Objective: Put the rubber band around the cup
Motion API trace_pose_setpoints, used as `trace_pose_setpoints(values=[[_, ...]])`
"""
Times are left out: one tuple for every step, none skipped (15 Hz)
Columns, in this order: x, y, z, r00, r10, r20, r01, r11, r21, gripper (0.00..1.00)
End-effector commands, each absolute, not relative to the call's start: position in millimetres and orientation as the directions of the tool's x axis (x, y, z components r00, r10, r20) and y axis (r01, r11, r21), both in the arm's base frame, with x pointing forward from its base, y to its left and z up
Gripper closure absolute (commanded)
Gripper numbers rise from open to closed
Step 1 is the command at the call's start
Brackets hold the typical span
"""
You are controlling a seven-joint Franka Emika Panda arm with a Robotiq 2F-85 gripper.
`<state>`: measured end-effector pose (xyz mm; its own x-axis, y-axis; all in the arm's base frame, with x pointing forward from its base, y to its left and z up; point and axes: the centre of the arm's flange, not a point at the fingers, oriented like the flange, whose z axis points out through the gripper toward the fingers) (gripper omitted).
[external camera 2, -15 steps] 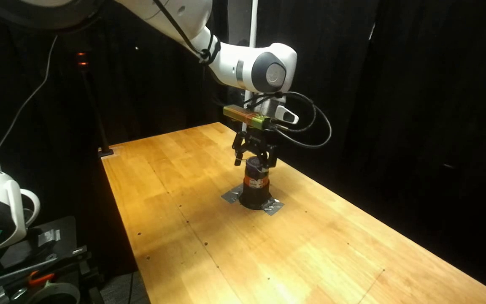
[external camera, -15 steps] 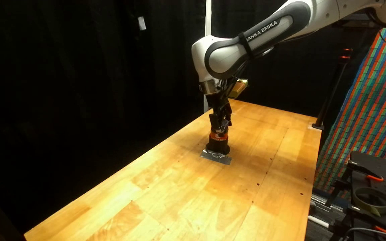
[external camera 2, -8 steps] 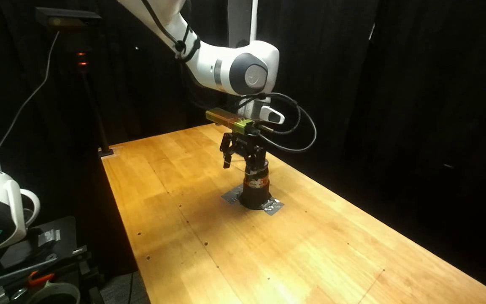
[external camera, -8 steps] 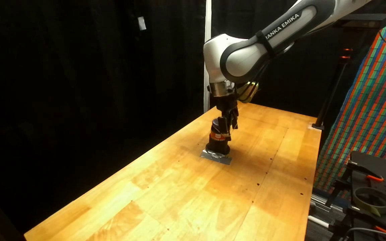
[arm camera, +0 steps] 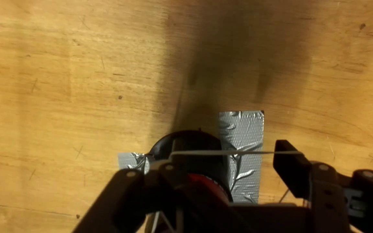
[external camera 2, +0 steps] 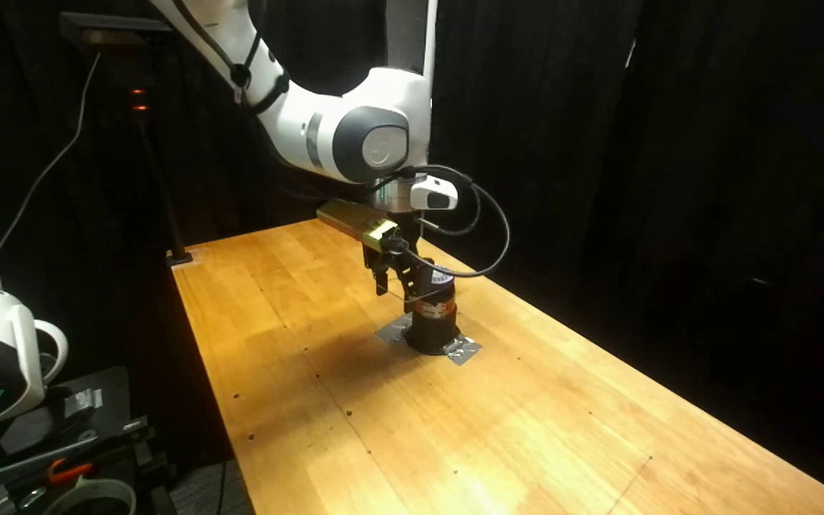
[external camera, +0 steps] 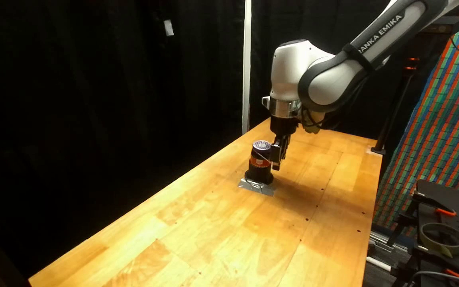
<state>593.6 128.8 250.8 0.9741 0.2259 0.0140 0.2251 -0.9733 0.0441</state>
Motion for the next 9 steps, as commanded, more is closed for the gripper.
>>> trace_pose_setpoints(values=[[549, 124, 255, 0.969, 0.218, 0.117, 0.211, -0.975, 0.068, 0.58], [545, 122, 253, 0.965, 0.216, 0.151, 0.207, -0.976, 0.073, 0.65], [541, 121, 253, 0.958, 0.213, 0.193, 0.201, -0.976, 0.083, 0.73], [535, 120, 251, 0.949, 0.209, 0.237, 0.191, -0.977, 0.096, 0.78], [531, 119, 250, 0.941, 0.204, 0.271, 0.181, -0.978, 0.108, 0.8], [526, 119, 248, 0.931, 0.199, 0.305, 0.17, -0.978, 0.118, 0.82], [521, 118, 246, 0.92, 0.203, 0.334, 0.17, -0.977, 0.126, 0.84], [516, 118, 243, 0.908, 0.203, 0.365, 0.164, -0.977, 0.135, 0.83], [512, 118, 241, 0.895, 0.201, 0.399, 0.156, -0.977, 0.144, 0.8]])
